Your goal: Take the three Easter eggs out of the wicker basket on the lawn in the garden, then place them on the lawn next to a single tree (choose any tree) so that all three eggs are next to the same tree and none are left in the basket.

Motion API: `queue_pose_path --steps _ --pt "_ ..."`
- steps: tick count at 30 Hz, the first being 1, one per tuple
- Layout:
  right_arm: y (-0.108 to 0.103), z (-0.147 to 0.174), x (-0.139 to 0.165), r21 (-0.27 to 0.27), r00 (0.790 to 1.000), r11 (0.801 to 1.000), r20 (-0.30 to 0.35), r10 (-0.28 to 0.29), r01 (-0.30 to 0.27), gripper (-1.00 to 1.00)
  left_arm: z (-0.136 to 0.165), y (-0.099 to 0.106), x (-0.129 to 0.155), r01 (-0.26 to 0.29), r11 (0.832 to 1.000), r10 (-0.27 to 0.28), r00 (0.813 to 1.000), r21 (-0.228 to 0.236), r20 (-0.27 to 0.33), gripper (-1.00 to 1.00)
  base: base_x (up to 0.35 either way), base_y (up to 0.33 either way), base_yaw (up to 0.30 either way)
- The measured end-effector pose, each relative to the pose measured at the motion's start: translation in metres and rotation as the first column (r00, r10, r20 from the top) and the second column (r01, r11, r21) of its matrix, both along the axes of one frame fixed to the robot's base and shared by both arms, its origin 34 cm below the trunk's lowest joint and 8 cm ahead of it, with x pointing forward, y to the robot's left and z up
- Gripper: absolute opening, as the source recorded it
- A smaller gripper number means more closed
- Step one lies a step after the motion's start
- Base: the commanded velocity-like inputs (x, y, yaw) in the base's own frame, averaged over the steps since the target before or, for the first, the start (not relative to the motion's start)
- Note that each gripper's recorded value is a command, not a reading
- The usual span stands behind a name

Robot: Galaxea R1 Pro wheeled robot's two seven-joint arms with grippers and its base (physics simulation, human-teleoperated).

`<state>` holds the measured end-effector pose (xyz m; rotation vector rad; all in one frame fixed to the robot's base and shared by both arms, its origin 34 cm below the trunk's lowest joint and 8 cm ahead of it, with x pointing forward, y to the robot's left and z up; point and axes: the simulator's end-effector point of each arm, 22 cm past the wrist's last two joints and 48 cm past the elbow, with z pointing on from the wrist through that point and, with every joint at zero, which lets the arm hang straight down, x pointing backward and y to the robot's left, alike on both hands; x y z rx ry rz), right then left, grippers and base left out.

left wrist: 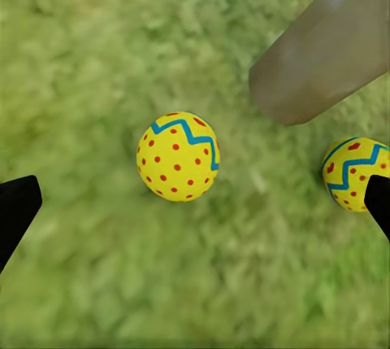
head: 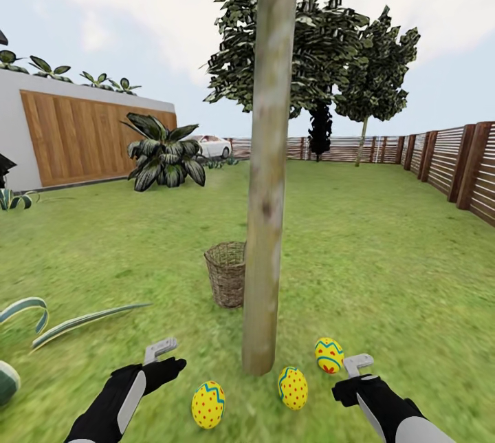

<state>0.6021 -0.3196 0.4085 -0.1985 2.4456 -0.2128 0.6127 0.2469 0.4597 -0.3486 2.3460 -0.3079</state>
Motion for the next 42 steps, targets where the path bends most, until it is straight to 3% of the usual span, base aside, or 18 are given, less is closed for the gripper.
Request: queue_pose_path --steps 25,31,42 --pt "-0.001 0.053 0.012 -0.001 1.000 1.000 -0.005 -0.001 0.001 1.00 0.040 -0.004 0.004 0.006 1.000 -0.006 0.999 -0.005 -0.036 1.00 0.000 0.000 0.000" --pt "-0.014 0.067 0.014 -0.012 1.000 1.000 -0.004 -0.013 0.013 1.00 0.055 -0.003 0.009 0.004 1.000 -0.005 1.000 -0.006 -0.030 1.00 0.000 0.000 0.000" --pt "-0.016 0.091 0.019 -0.014 1.000 1.000 -0.003 -0.015 0.015 1.00 0.076 -0.004 0.012 0.003 1.000 -0.004 0.999 -0.005 -0.037 1.00 -0.130 0.000 -0.059"
